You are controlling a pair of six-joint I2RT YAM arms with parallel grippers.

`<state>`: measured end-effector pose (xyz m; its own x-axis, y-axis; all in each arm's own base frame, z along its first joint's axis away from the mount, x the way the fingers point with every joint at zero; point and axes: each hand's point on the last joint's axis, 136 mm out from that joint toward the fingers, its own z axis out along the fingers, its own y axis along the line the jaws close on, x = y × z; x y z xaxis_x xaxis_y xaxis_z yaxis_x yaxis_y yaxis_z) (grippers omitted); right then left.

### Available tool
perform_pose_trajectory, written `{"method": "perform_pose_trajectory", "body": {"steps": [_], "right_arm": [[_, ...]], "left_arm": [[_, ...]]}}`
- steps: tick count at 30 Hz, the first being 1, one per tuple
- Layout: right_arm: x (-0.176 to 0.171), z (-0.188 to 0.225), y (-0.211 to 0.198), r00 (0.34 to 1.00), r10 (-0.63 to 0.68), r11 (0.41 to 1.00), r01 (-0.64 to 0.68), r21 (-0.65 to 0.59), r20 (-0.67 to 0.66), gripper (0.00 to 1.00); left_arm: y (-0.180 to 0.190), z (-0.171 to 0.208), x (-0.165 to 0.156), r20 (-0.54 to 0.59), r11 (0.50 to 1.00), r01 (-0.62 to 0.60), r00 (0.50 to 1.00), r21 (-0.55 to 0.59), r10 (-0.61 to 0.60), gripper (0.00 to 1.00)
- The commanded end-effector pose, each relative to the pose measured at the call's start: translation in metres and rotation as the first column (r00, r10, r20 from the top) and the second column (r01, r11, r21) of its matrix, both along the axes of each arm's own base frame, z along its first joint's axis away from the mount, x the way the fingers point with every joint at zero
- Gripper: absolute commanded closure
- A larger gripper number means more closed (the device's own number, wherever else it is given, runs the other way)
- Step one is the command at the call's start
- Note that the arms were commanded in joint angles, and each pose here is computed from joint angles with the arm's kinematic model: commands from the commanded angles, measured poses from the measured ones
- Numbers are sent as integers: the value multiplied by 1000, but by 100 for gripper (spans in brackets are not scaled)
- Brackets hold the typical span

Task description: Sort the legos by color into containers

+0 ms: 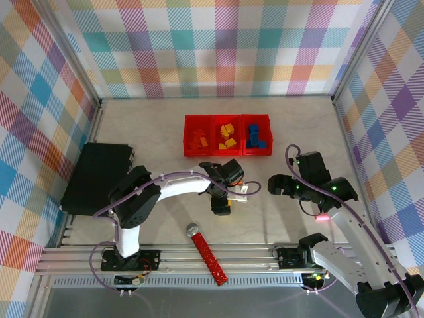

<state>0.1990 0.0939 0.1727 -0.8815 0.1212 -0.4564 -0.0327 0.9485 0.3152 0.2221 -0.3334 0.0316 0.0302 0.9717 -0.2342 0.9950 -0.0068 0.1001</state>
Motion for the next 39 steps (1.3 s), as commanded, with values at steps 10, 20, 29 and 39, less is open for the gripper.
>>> {"method": "perform_pose_trajectory", "body": {"steps": [10, 20, 29, 39], "right_arm": [[-1, -2, 2, 1000, 16, 1000, -16, 7, 4, 17], [-1, -1, 1, 1000, 15, 1000, -15, 7, 8, 17], [0, -2, 1, 1000, 13, 1000, -13, 4, 6, 18], [1, -1, -2, 1000, -5, 1000, 5, -7, 17, 17]], "left_arm": [[15, -34, 3, -14, 997, -13, 1000, 71, 14, 33], [17, -29, 1, 4, 998, 4, 1000, 66, -4, 51], [22, 9, -2, 58, 999, 10, 998, 49, -13, 81], [15, 81, 17, 122, 998, -23, 992, -66, 31, 90]]}}
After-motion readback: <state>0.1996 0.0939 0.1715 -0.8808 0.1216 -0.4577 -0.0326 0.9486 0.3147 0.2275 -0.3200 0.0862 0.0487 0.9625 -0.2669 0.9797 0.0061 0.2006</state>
